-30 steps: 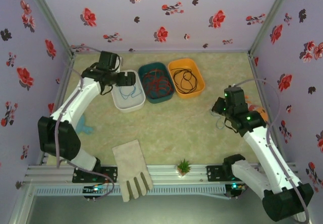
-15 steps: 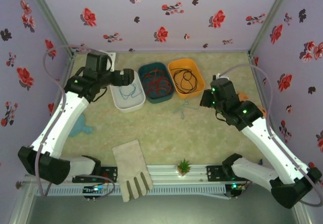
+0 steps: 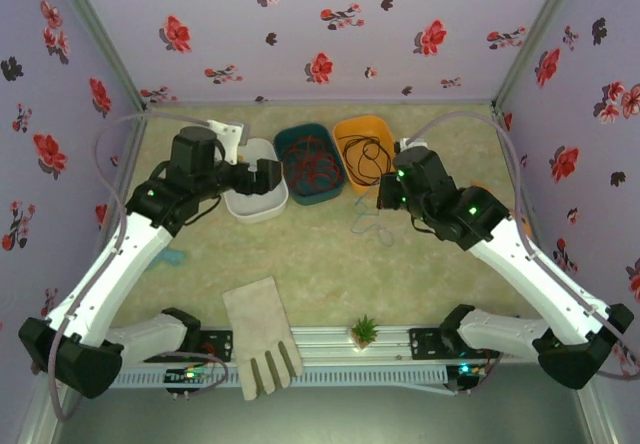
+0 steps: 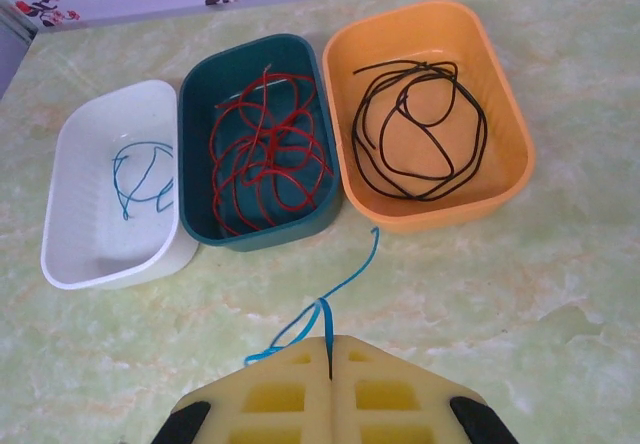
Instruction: Untangle the cables
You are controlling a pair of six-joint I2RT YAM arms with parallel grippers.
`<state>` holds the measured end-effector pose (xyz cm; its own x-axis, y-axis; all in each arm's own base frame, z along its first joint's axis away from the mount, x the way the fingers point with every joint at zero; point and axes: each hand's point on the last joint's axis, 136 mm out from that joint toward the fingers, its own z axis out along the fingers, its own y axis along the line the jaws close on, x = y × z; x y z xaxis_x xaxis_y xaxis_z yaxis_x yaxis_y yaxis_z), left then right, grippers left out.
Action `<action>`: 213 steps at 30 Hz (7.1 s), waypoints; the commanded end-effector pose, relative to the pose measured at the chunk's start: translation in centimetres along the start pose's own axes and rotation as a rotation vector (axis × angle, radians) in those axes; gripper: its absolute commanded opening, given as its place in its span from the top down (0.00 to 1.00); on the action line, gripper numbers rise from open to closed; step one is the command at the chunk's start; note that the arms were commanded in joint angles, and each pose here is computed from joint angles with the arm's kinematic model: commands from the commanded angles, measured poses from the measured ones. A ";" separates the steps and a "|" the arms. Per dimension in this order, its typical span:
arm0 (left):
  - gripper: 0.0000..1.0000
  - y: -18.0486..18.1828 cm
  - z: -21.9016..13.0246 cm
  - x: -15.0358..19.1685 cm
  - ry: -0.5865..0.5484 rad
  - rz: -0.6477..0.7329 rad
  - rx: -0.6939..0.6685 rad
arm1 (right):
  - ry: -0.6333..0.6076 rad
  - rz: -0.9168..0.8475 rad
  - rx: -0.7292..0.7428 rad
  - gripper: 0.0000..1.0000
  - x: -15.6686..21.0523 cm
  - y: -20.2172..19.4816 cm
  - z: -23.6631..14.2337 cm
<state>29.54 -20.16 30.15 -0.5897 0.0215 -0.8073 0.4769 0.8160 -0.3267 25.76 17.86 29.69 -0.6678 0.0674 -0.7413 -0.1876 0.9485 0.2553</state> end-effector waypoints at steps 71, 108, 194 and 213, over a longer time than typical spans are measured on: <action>1.00 -3.1 4.0 -2.5 -0.282 0.380 -0.113 | -0.266 0.139 0.576 1.00 -3.0 -13.8 -5.8; 1.00 2.0 -5.9 -15.6 -0.366 0.408 -0.400 | -0.125 0.312 0.529 0.01 2.2 -18.3 -2.3; 0.29 19.1 7.3 0.0 0.323 -0.055 -0.589 | -0.059 0.331 0.497 0.01 3.5 -17.9 -0.6; 0.00 24.1 -6.0 5.8 -0.366 -0.220 -0.911 | -0.418 0.093 0.618 0.01 3.8 -21.8 1.1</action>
<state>33.24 0.89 17.49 -0.5226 -0.1508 -0.8391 -0.2798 0.9600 0.0017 26.42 -1.81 18.18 -0.4619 0.2043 -0.8631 0.3753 0.9267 0.0185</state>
